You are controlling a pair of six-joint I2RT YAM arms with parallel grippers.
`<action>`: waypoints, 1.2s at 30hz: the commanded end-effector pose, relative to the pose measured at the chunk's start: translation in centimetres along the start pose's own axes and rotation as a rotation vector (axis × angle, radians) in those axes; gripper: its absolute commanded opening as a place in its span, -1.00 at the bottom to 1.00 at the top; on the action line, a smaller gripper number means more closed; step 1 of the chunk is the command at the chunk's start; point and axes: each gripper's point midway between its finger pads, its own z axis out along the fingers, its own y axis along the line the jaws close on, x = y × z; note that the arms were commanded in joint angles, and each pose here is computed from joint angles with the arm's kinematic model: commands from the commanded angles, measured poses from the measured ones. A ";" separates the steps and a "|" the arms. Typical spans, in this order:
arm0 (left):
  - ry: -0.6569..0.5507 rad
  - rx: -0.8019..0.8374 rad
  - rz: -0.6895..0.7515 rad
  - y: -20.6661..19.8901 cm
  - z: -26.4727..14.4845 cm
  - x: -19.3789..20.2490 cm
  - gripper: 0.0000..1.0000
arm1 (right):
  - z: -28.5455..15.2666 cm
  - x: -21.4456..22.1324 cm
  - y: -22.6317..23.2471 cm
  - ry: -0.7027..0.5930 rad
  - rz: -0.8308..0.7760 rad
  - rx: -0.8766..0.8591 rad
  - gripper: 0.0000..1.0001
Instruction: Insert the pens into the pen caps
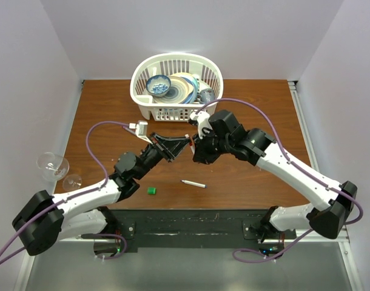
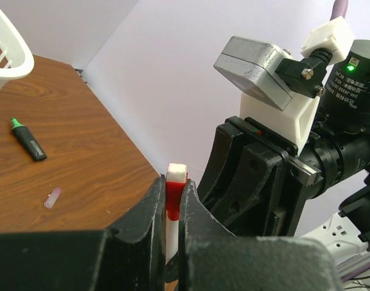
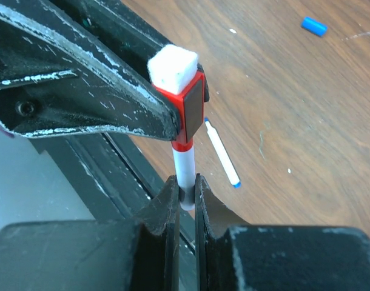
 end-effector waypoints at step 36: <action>0.588 -0.958 0.203 21.7 -4.2 0.0 -1.00 | -7.8 0.4 -2.2 -0.475 0.297 0.073 0.62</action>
